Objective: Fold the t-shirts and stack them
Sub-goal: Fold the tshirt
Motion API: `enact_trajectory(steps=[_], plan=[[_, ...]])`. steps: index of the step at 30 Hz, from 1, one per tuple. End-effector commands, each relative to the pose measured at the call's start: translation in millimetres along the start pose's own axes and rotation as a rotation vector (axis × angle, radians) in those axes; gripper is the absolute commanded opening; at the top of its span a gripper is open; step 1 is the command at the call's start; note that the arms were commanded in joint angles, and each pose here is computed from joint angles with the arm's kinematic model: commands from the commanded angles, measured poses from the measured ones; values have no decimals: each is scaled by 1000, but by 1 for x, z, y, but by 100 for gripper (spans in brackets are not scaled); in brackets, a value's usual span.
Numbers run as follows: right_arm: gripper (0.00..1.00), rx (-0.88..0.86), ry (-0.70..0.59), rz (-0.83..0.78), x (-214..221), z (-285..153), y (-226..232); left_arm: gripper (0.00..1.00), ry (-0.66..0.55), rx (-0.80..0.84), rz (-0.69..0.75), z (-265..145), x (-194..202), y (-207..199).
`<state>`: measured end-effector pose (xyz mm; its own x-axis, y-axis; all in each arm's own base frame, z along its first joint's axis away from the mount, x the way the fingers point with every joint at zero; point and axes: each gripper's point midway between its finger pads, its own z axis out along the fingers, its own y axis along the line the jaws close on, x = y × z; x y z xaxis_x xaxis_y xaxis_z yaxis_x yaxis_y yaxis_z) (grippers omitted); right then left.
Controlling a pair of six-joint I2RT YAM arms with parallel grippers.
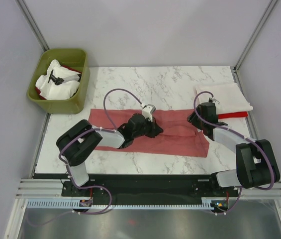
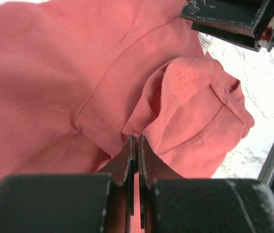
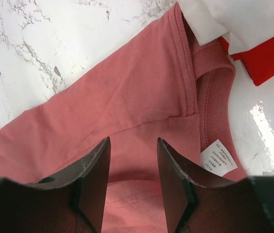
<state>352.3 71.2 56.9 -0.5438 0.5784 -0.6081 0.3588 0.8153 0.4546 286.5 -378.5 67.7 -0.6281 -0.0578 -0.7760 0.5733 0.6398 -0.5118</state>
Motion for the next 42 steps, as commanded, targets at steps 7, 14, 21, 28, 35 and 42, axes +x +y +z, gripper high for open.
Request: enact_trajectory(steps=[7,14,21,28,35,42], plan=[[51,-41,6,6,2,3,6,37,-28,134,-7,-34,-1,-29],[51,-92,17,11,3,-4,14,46,-54,165,37,-45,0,-32],[52,-200,163,20,42,-11,20,50,-92,102,79,-24,-32,-30],[51,-255,311,-2,92,-27,4,50,-54,60,72,7,-55,-21],[56,-297,287,-37,96,-55,-1,49,41,69,64,26,-40,-18],[59,-391,330,-103,104,-80,6,48,100,60,54,26,-24,-13]])
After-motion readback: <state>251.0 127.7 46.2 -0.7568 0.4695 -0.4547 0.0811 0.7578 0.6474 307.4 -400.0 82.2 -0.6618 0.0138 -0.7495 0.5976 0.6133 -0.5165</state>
